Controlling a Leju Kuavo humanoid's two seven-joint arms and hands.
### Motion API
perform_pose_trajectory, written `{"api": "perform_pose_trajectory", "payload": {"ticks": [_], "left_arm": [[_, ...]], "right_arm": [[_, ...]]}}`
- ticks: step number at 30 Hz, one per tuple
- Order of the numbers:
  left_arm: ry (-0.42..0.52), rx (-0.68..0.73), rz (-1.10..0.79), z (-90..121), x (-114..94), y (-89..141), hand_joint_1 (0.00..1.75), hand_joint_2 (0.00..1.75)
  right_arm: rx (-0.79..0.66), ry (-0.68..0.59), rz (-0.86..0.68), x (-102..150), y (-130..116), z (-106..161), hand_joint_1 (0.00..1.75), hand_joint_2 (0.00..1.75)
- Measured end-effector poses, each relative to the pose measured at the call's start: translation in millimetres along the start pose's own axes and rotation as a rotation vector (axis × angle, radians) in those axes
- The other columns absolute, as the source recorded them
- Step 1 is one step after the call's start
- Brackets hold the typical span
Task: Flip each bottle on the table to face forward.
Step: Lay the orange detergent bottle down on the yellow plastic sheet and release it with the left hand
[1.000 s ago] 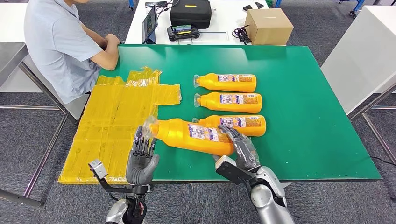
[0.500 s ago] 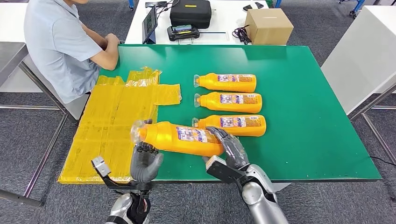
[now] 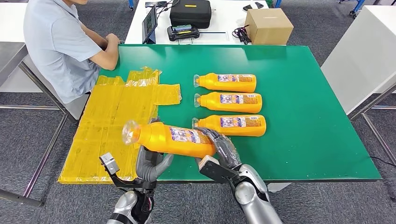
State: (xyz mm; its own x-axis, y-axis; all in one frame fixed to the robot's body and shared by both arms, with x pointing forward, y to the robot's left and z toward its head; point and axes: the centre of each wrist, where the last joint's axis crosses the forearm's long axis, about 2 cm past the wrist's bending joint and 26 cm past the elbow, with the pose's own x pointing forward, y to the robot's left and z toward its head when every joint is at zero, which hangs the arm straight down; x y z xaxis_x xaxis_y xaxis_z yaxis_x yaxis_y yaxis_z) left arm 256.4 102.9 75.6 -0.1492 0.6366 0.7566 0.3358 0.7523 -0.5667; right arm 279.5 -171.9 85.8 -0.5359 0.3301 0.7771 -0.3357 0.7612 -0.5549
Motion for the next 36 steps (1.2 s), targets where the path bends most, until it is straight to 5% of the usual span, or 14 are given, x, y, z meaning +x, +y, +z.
{"api": "perform_pose_trajectory", "payload": {"ticks": [10, 11, 14, 15, 31, 33, 36], "left_arm": [[-0.008, 0.0, -0.02, -1.5, 0.2, -0.5, 0.01, 1.75], [-0.012, 0.001, -0.02, -1.8, 0.3, -0.5, 0.21, 1.75], [-0.024, 0.0, -0.014, -3.6, 1.2, -0.3, 1.51, 1.75], [-0.029, -0.001, -0.01, -4.3, 1.6, -0.2, 1.75, 1.75], [-0.06, 0.003, 0.02, -5.8, 6.7, 3.6, 1.75, 1.75], [-0.059, 0.004, 0.021, -5.6, 6.9, 4.1, 1.75, 1.75], [-0.057, -0.005, 0.025, -5.5, 7.1, 4.5, 1.75, 1.75]], "right_arm": [[0.019, -0.006, -0.007, 3.0, 4.5, -3.5, 1.75, 1.75], [0.023, -0.006, -0.009, 3.6, 5.3, -4.1, 1.75, 1.75], [0.038, -0.009, -0.015, 4.9, 9.1, -5.3, 1.75, 1.75], [0.042, -0.009, -0.016, 5.1, 10.0, -5.6, 1.75, 1.75], [0.051, 0.021, -0.023, 0.3, 15.3, -2.1, 1.71, 1.75], [0.052, 0.022, -0.023, 0.0, 15.7, -1.9, 1.51, 1.75], [0.054, 0.022, -0.022, -0.3, 16.0, -1.9, 0.35, 1.75]]}}
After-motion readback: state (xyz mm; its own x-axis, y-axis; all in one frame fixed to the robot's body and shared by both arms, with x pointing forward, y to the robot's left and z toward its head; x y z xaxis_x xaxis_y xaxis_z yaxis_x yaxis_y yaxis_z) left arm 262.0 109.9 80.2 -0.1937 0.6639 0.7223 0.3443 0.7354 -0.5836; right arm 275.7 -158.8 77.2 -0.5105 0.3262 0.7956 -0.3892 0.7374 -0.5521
